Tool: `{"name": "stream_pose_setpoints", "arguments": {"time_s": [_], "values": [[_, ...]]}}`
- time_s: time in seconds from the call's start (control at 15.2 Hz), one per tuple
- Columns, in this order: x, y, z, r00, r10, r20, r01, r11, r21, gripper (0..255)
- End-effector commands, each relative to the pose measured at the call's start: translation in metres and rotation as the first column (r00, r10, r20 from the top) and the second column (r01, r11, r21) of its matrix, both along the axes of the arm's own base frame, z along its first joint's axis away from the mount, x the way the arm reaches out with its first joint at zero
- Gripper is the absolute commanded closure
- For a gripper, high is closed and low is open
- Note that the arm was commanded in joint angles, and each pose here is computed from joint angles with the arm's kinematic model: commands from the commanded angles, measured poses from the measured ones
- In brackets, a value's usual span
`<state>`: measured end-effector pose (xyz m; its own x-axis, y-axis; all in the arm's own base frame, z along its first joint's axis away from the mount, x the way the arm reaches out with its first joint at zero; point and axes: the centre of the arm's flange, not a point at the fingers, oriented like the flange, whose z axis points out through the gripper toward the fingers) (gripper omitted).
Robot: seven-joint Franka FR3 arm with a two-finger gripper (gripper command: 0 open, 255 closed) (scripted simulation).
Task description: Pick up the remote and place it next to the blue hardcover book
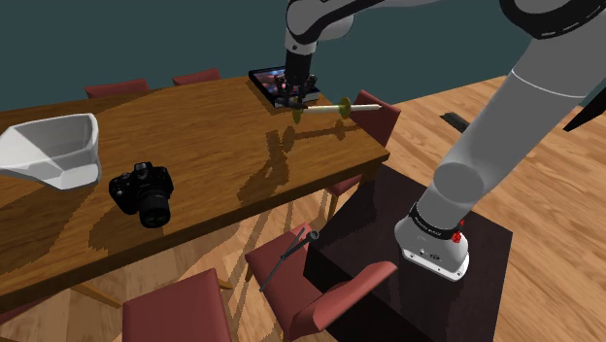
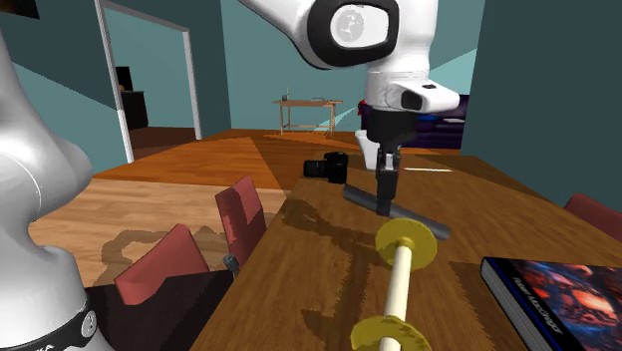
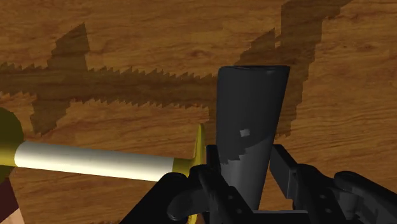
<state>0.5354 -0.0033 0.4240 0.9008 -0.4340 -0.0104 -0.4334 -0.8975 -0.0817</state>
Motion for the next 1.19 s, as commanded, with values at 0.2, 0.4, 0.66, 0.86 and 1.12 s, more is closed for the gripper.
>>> {"name": "stream_pose_setpoints", "arguments": {"time_s": [0.2, 0.4, 0.66, 0.86, 1.12], "values": [[-0.014, -0.065, 0.001, 1.000, 0.000, 0.000, 0.000, 1.000, 0.000, 255], [-0.021, -0.105, 0.001, 1.000, 0.000, 0.000, 0.000, 1.000, 0.000, 255], [-0.029, -0.157, 0.001, 1.000, 0.000, 0.000, 0.000, 1.000, 0.000, 255], [-0.033, -0.180, -0.005, 1.000, 0.000, 0.000, 0.000, 1.000, 0.000, 255], [-0.033, -0.180, -0.026, 1.000, 0.000, 0.000, 0.000, 1.000, 0.000, 255]]}}
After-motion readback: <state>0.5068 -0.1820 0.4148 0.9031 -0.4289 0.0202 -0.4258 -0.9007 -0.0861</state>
